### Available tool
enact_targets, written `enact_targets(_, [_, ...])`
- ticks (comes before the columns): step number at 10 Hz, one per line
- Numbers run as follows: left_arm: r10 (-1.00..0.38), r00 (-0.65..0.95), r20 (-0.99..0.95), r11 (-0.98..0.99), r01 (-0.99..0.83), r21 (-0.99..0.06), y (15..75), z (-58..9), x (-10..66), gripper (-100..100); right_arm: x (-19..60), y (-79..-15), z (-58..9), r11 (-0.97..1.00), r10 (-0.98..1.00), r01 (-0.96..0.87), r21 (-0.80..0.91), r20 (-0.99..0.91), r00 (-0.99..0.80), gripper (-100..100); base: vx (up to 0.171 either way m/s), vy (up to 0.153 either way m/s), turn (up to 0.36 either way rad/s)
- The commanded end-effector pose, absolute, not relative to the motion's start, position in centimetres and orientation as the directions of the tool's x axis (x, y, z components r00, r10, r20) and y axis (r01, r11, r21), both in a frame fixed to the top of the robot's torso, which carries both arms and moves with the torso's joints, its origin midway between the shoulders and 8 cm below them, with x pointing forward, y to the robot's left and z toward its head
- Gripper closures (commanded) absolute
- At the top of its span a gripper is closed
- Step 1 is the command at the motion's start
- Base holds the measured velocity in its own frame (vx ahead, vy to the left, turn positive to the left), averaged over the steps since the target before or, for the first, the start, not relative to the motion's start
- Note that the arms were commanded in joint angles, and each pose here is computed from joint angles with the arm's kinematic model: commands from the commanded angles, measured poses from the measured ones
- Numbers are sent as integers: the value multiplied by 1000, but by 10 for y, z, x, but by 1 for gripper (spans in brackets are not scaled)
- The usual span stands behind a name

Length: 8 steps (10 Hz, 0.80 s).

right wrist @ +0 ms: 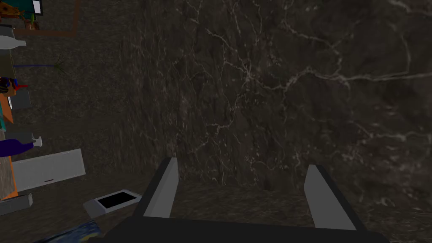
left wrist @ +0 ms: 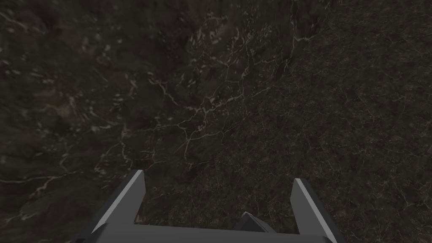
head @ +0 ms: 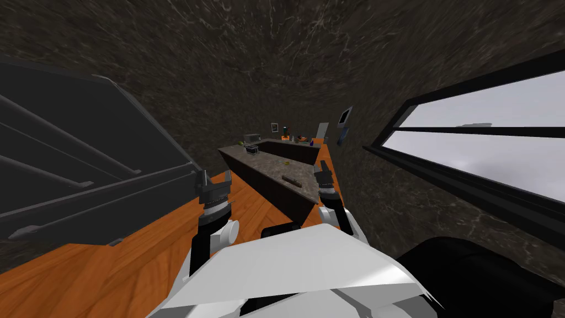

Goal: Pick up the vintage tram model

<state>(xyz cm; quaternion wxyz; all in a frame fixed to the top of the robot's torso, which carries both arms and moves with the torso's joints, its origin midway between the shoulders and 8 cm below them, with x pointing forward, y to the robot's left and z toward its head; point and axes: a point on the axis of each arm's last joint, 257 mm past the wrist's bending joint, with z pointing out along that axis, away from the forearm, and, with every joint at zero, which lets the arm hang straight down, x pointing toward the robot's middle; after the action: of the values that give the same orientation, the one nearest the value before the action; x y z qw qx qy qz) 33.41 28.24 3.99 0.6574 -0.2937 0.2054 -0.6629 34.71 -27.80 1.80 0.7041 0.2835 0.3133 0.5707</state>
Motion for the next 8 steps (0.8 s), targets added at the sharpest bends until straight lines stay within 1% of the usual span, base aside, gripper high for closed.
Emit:
enact_targets(1, [-992,37,119,-51,751,-659,282,40,334,0,348,-273,13,212,977,-618,757,-158,142,-100,-21,60,30])
enact_targets(2, [-992,37,119,-51,751,-658,282,40,334,0,349,-269,8,234,972,-611,757,-191,136,-100,-43,153,41])
enact_targets(4, [-992,37,120,-52,751,-658,282,40,334,0,350,-262,-7,294,954,-587,755,-273,126,-100,-93,207,54])
enact_targets(5, [-992,36,120,-52,751,-658,282,40,334,0,351,-260,-17,331,939,-571,751,-322,122,-100,-74,270,86])
enact_targets(6, [-992,36,120,-52,751,-658,282,40,334,0,351,-259,-29,372,921,-552,746,-372,118,-100,-72,334,85])
enact_targets(7, [-992,36,120,-52,751,-658,282,40,334,0,351,-259,-30,373,920,-552,746,-374,117,-100,-73,253,11])
enact_targets(8, [-992,36,120,-52,751,-658,282,40,334,0,351,-259,-44,419,896,-530,737,-430,111,-100,-68,205,68])
